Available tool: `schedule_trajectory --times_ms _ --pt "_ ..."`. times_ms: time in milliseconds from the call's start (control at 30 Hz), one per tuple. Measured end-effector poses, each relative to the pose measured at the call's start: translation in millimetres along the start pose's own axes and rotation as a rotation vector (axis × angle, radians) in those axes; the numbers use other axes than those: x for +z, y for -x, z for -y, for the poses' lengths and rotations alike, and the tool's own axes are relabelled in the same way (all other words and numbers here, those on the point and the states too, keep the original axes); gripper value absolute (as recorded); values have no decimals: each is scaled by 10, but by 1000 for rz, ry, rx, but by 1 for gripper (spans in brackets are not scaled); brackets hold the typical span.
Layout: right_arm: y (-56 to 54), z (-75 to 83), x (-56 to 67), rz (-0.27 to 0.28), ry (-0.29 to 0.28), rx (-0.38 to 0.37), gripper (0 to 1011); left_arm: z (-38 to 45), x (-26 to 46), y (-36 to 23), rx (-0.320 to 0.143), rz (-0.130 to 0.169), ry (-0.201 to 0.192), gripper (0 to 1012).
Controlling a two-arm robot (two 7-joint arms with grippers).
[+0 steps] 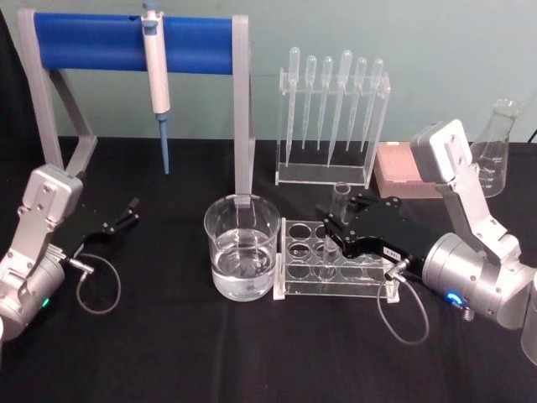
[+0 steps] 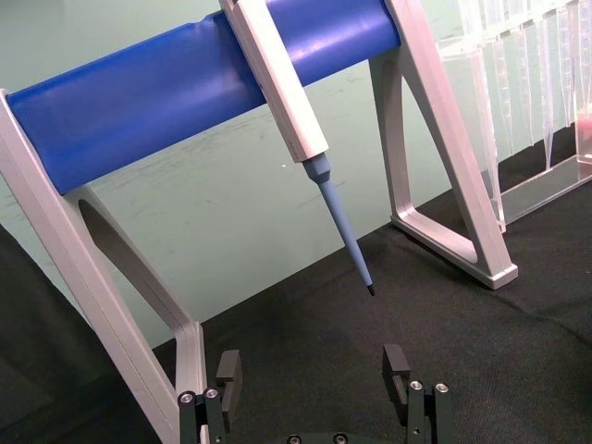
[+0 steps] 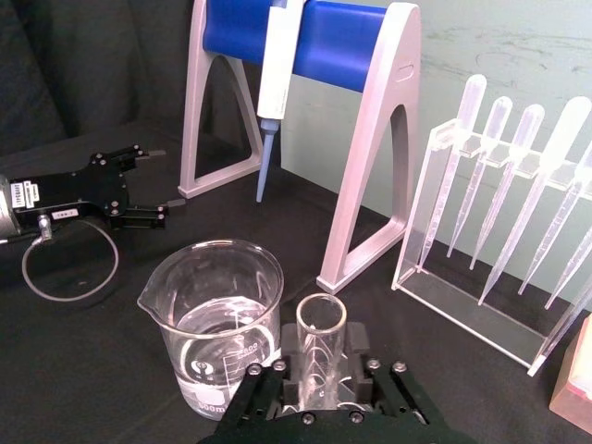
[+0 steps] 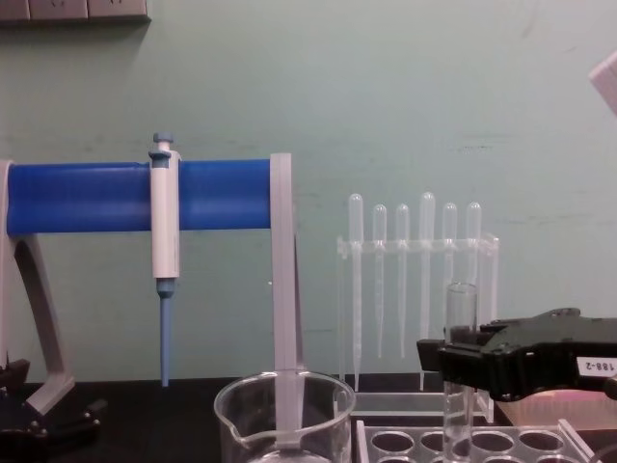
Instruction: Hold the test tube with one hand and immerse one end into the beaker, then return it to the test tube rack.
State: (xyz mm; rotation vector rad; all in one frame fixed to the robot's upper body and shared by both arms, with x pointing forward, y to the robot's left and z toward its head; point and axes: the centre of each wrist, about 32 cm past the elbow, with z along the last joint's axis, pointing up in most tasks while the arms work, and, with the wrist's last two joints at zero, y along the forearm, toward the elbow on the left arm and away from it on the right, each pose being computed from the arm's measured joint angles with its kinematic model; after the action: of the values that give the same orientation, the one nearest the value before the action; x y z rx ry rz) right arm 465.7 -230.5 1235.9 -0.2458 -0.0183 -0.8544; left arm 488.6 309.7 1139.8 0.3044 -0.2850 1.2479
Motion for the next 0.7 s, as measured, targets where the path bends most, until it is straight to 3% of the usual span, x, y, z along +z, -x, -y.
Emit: schedule_trajectory --times_ms 233,333,433,700 --pt "-2 2 3 -1 -1 0 526 0 0 0 0 0 0 1000" --pt "-3 3 4 -1 -1 0 583 0 0 0 0 0 0 1000" --pt "13 32 60 7 -22 -4 724 0 0 0 0 0 0 1000" --pt "50 207 269 27 -138 -64 940 0 0 0 0 0 0 1000"
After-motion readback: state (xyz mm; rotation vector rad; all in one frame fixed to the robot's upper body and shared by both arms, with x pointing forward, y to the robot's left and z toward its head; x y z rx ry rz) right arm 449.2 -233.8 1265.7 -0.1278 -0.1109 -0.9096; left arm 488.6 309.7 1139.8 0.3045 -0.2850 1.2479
